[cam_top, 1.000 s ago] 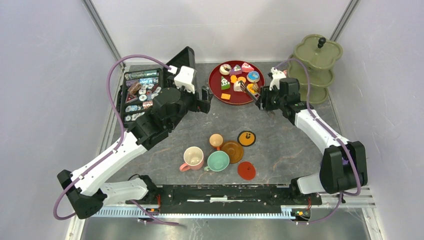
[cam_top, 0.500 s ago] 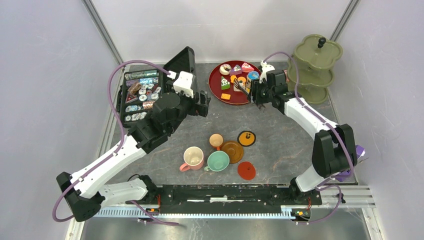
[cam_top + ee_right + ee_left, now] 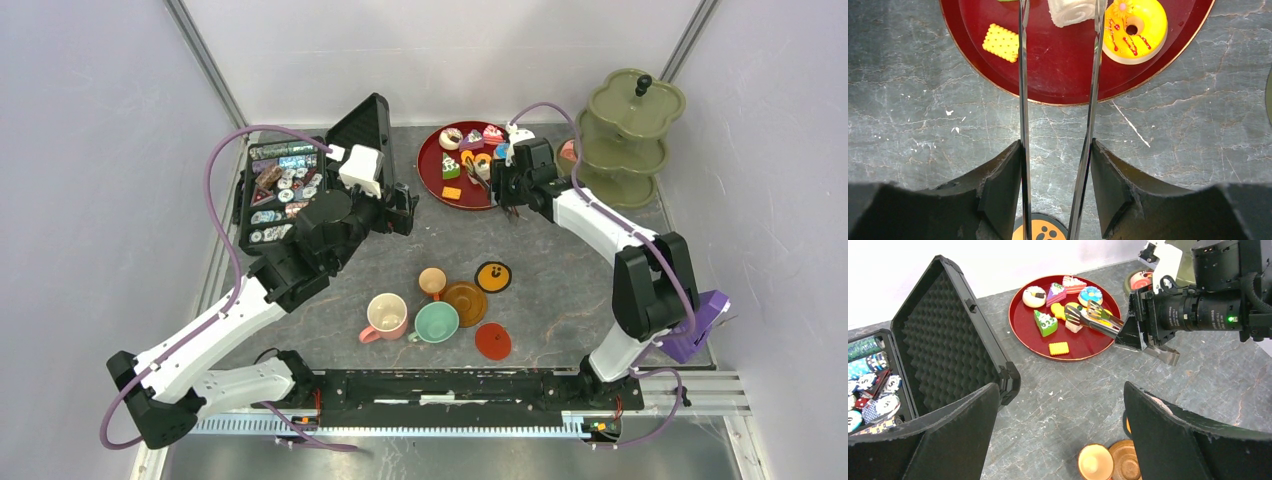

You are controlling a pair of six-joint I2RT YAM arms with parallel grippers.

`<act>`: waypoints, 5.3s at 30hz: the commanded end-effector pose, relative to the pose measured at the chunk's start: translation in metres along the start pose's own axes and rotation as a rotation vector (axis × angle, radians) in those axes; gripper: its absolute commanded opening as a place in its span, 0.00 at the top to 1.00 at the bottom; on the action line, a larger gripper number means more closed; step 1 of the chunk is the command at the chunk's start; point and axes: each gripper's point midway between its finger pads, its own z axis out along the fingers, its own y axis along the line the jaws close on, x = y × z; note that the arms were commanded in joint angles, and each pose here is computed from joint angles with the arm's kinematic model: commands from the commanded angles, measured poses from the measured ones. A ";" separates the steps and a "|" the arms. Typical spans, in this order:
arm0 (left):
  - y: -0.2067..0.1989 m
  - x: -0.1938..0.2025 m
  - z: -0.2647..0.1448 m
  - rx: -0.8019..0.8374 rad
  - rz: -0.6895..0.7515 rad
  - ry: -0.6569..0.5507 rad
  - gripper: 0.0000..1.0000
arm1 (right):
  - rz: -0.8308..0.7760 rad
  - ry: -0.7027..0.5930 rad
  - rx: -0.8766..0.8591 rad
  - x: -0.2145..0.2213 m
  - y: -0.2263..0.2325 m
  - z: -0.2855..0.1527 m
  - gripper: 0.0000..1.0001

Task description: Serve the afternoon tea

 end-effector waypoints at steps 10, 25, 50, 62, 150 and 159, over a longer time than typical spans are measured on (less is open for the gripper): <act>-0.005 -0.017 -0.005 0.029 -0.007 -0.064 0.00 | -0.059 -0.122 0.050 -0.051 0.002 -0.019 0.45; -0.005 -0.015 -0.003 0.024 0.001 -0.057 0.00 | -0.173 -0.095 -0.095 -0.059 -0.001 -0.001 0.45; -0.008 -0.010 0.001 0.031 0.004 -0.039 0.00 | -0.269 -0.031 0.007 -0.047 -0.033 0.001 0.43; -0.008 -0.008 0.002 0.028 0.007 -0.033 0.00 | -0.266 0.019 -0.065 -0.030 -0.023 0.016 0.43; -0.012 -0.005 0.005 0.037 0.006 -0.016 0.00 | 0.352 -0.399 0.533 -0.023 -0.187 -0.033 0.66; -0.011 -0.004 0.006 0.035 0.008 -0.015 0.00 | 0.322 -0.363 0.568 -0.012 -0.194 -0.021 0.63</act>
